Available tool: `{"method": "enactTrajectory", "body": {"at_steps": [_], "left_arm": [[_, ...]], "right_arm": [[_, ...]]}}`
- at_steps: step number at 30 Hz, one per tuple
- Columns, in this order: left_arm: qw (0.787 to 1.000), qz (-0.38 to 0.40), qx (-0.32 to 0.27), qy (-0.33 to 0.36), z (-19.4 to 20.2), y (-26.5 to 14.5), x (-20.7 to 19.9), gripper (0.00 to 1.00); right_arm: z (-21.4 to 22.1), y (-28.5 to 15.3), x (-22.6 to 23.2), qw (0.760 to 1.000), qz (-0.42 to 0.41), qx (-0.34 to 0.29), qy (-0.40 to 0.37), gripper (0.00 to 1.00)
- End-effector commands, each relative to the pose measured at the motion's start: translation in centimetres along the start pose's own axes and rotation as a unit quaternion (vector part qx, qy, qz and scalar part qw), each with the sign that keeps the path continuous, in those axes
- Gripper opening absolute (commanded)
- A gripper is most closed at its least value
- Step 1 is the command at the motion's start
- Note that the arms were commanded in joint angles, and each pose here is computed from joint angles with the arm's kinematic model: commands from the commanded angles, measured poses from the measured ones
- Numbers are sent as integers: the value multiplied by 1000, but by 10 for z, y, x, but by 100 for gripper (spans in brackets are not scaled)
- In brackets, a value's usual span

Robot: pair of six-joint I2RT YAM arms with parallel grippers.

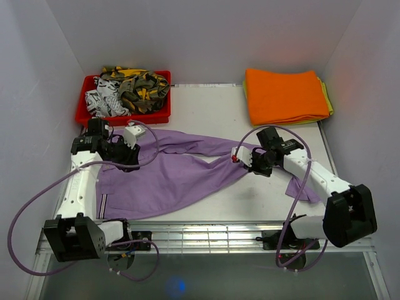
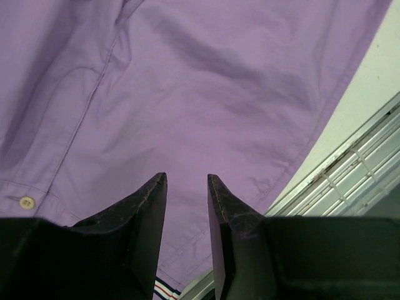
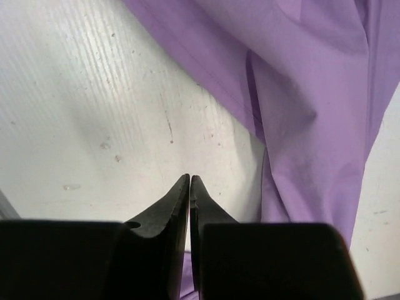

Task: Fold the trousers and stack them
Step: Move the trousers to the center of the board, then flatten the trousers out

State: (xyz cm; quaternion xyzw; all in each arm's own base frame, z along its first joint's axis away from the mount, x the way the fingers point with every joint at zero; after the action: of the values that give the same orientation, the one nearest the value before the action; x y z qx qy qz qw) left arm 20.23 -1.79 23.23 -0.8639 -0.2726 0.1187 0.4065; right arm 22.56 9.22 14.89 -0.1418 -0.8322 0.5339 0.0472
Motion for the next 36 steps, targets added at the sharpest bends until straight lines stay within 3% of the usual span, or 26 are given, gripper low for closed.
{"method": "enactTrajectory", "body": {"at_steps": [1, 3, 4, 6, 9, 10, 17, 22, 27, 30, 31, 33, 34, 36], "left_arm": [[997, -16, 8, -74, 10, 12, 17, 43], [996, 12, 4, -87, 12, 22, 17, 44], [996, 17, 4, -90, 13, 25, 17, 58], [995, 21, 15, -101, 21, 34, 20, 59], [992, 14, 46, -114, 35, 47, 25, 60], [991, 11, 59, -122, 39, 50, 26, 60], [972, 9, 149, -179, 85, 79, 33, 60], [959, 5, 182, -219, 107, 91, 52, 59], [945, 7, 206, -252, 127, 100, 77, 57], [942, 3, 215, -259, 134, 102, 91, 56], [941, 2, 217, -260, 135, 102, 94, 55], [940, -3, 219, -262, 137, 101, 103, 52], [938, -2, 222, -266, 140, 103, 105, 50], [937, -6, 220, -271, 141, 102, 112, 47]], "right_arm": [[1, -24, 13, 1000, 9, 1, 1, 9], [5, -24, 7, 999, 53, 4, 1, 18], [8, -26, 4, 997, 75, 16, 7, 36], [11, -27, -1, 996, 86, 22, 18, 54], [19, -31, -14, 993, 105, 36, 44, 88], [22, -30, -20, 992, 105, 43, 56, 92], [87, -75, -70, 970, 143, 85, 176, 92], [132, -85, -73, 961, 144, 138, 191, 94], [169, -76, -72, 946, 120, 189, 235, 93], [183, -62, -72, 938, 91, 208, 261, 85], [187, -55, -73, 937, 77, 213, 266, 70], [189, -54, -83, 936, 89, 209, 270, 51], [190, -52, -89, 935, 90, 209, 271, 32], [183, -65, -117, 934, 135, 195, 267, 10]]}}
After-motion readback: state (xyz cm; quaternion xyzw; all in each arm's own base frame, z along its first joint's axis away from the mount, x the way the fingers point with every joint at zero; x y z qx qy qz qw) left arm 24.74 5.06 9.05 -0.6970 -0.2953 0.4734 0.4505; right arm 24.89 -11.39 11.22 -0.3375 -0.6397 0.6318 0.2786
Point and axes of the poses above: each gripper's point midway between its finger pads, its own y axis out along the fingers, its own x axis along the line the jaws close on, z = x × y, the point moved 8 cm from there along -y, back along the fingers, and after that the axes turned 10 degrees about y, right-handed, at the moved point
